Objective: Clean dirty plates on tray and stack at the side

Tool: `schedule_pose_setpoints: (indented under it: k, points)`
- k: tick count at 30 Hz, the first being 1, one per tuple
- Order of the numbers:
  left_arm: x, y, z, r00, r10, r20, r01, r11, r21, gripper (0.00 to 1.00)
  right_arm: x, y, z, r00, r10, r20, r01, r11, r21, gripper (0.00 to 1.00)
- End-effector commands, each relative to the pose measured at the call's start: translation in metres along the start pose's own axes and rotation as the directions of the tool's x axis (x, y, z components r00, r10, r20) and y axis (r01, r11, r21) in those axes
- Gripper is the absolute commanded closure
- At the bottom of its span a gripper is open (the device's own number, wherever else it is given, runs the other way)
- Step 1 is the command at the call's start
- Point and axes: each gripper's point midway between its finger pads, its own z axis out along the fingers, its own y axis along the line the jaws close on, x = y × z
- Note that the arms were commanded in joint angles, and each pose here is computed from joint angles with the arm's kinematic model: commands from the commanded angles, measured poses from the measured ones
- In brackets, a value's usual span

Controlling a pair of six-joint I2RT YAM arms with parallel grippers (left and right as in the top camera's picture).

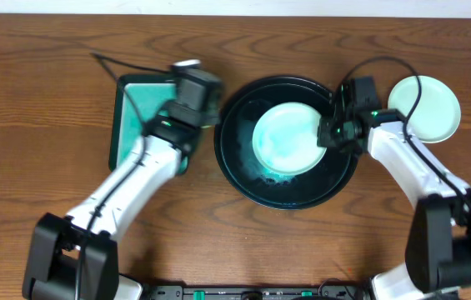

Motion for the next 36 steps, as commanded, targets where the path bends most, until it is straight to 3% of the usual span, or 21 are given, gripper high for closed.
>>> schedule_pose_setpoints:
  k: [1, 5, 13, 15, 17, 24, 28, 31, 33, 35, 36]
  points:
    - [0.008, 0.046, 0.019, 0.995, -0.056, -0.085, 0.05, 0.996, -0.078, 0.93, -0.037, 0.009, -0.048, 0.984, -0.1, 0.148, 0.086, 0.992, 0.097, 0.99]
    - [0.024, 0.075, 0.044, 0.972, -0.138, -0.189, 0.124, 0.989, -0.082, 0.93, -0.053, 0.017, -0.083, 0.963, -0.162, 0.217, 0.128, 0.979, 0.16, 0.99]
    - [0.05, 0.124, 0.081, 0.939, -0.223, -0.263, 0.174, 0.965, -0.196, 0.93, -0.062, 0.028, -0.124, 0.888, -0.381, 0.259, 0.268, 0.884, 0.382, 0.99]
    - [0.052, 0.128, 0.085, 0.937, -0.23, -0.265, 0.179, 0.963, -0.204, 0.83, -0.063, 0.028, -0.131, 0.861, -0.446, 0.243, 0.299, 0.832, 0.467, 0.99]
    - [0.051, 0.128, 0.086, 0.937, -0.23, -0.263, 0.179, 0.963, -0.203, 0.64, -0.064, 0.028, -0.137, 0.834, -0.506, 0.22, 0.329, 0.777, 0.537, 0.99]
    - [0.029, 0.123, 0.073, 0.952, -0.23, -0.203, 0.196, 0.965, -0.172, 0.54, -0.065, 0.053, -0.161, 0.702, -0.701, 0.125, 0.429, 0.556, 0.712, 0.99]
    - [0.005, 0.118, 0.051, 0.963, -0.231, -0.137, 0.213, 0.967, -0.138, 0.42, -0.072, 0.066, -0.184, 0.622, -0.781, 0.056, 0.424, 0.396, 0.814, 0.99]
    - [-0.01, 0.115, 0.031, 0.968, -0.233, -0.094, 0.222, 0.968, -0.116, 0.4, -0.072, 0.08, -0.199, 0.555, -0.832, -0.026, 0.438, 0.265, 0.859, 0.99]
    - [-0.018, 0.114, 0.02, 0.97, -0.234, -0.072, 0.226, 0.969, -0.104, 0.31, -0.071, 0.089, -0.209, 0.516, -0.853, -0.079, 0.439, 0.184, 0.879, 0.99]
    - [-0.023, 0.113, 0.013, 0.97, -0.236, -0.054, 0.23, 0.969, -0.094, 0.31, -0.072, 0.1, -0.223, 0.48, -0.867, -0.133, 0.422, 0.095, 0.901, 0.99]
    - [-0.023, 0.113, 0.013, 0.97, -0.236, -0.053, 0.23, 0.969, -0.094, 0.16, -0.073, 0.103, -0.227, 0.472, -0.869, -0.149, 0.415, 0.07, 0.907, 0.99]
